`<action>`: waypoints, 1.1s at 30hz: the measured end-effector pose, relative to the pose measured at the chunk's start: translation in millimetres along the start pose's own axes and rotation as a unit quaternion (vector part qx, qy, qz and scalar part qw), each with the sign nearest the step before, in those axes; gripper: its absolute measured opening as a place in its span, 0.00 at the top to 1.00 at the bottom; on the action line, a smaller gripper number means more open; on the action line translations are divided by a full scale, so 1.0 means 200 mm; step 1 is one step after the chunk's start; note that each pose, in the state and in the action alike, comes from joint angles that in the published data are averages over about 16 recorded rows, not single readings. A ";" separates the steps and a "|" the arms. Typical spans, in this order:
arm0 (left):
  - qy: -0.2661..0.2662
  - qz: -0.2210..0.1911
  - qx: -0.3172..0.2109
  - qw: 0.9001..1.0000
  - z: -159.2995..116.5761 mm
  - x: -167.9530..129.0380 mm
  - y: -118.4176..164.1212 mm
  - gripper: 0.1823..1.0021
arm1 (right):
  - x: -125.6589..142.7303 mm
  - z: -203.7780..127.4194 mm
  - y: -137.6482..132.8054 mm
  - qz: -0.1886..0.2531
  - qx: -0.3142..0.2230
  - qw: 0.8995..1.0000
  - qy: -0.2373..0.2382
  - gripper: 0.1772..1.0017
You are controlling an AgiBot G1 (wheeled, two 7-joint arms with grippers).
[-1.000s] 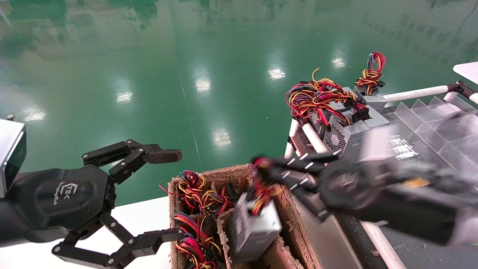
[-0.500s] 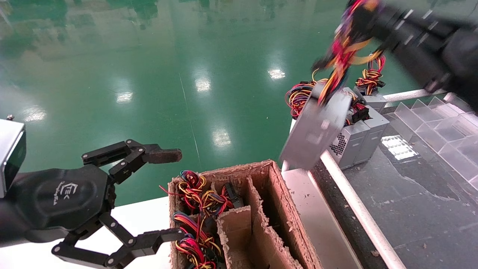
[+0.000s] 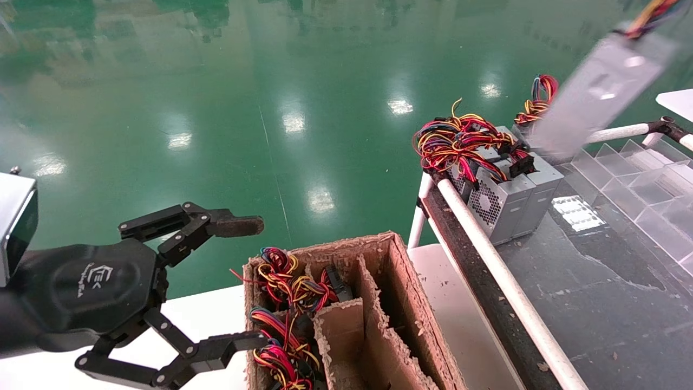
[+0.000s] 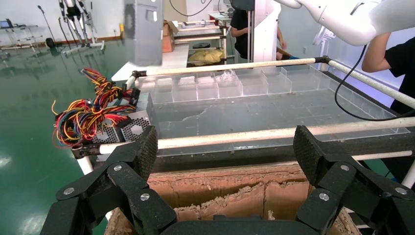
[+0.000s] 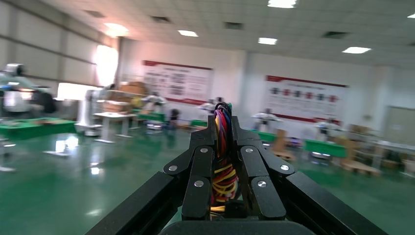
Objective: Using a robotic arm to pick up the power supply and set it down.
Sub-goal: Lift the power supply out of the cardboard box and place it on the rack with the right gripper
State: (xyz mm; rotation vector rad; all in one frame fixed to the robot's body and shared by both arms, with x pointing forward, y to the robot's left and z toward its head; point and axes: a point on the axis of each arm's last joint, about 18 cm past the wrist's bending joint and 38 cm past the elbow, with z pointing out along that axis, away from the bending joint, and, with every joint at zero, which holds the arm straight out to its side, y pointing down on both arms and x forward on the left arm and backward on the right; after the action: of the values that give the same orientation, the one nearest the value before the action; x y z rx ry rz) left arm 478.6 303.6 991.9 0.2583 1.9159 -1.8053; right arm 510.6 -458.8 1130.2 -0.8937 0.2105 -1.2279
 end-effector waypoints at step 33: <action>0.000 0.000 0.000 1.000 0.00 0.00 0.00 0.00 | 0.44 -0.24 0.71 0.119 -0.212 0.959 0.145 0.92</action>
State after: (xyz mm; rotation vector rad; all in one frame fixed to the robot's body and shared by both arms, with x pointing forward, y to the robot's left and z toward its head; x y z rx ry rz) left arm 478.6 303.6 991.9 0.2583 1.9159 -1.8053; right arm 618.5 -550.6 1028.4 -1.0163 0.8200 -1.1001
